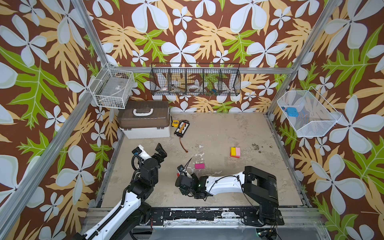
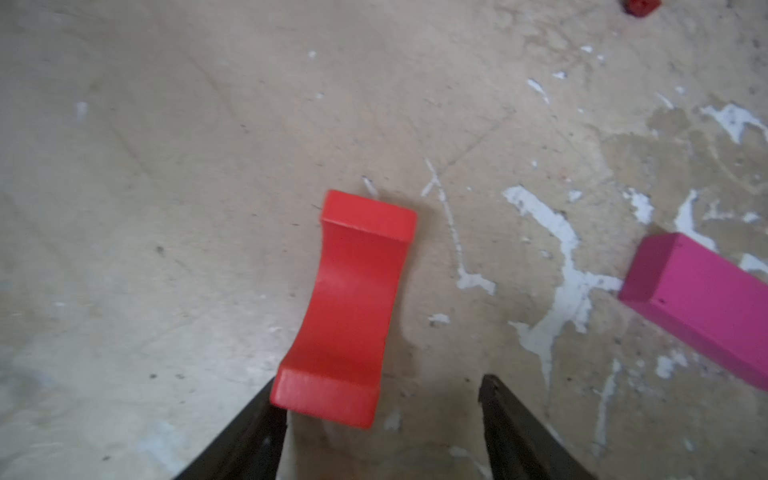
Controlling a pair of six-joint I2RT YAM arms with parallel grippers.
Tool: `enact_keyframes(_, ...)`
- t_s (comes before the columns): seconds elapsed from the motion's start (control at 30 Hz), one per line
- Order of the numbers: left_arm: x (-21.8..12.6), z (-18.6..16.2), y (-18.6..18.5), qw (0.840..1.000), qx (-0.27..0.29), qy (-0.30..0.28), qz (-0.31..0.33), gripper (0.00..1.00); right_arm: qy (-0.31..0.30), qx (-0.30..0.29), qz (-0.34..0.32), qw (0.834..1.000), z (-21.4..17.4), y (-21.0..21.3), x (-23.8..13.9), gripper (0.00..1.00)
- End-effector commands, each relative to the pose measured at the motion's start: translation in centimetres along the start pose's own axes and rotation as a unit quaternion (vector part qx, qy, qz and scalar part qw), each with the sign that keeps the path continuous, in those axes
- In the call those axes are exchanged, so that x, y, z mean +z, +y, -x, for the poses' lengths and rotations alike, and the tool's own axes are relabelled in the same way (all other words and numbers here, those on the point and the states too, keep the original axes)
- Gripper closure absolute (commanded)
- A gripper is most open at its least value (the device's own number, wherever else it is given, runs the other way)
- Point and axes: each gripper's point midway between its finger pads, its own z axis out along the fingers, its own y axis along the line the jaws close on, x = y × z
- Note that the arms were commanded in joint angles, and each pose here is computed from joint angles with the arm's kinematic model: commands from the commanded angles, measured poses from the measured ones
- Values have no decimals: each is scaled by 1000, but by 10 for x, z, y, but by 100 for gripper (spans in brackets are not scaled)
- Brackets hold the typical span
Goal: Build the wood block tower
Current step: 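Move the right gripper over the red arch block and lower it, then close the right gripper on the red arch block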
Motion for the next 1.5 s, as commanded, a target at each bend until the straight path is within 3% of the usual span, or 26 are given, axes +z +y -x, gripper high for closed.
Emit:
enact_keyframes(0.0, 0, 3, -3, 1000, -4, -3, -2, 0, -8, 25, -7, 1000, 4, -12, 2, 27)
enact_keyframes(0.43, 0, 3, -3, 1000, -5, 0, -3, 0, -9, 56, -24, 998, 19, -31, 5, 29)
enact_keyframes(0.57, -1, 3, -6, 1000, -10, 0, -14, 0, -5, 78, -26, 997, 21, -43, 10, 43)
enact_keyframes(0.7, -3, 6, -5, 1000, -7, -1, -8, 0, -6, 82, -20, 996, 24, -41, 10, 50)
enact_keyframes(1.2, -4, 5, -7, 1000, -16, -3, -21, 0, -20, 73, -29, 997, 52, -36, 9, 51)
enact_keyframes(1.3, -4, 6, -6, 1000, -10, 0, -14, 0, -17, 75, -29, 997, 54, -36, 16, 60)
enact_keyframes(1.47, -5, 8, -5, 1000, -18, -7, -18, 0, -12, 75, -34, 997, 55, -36, 17, 66)
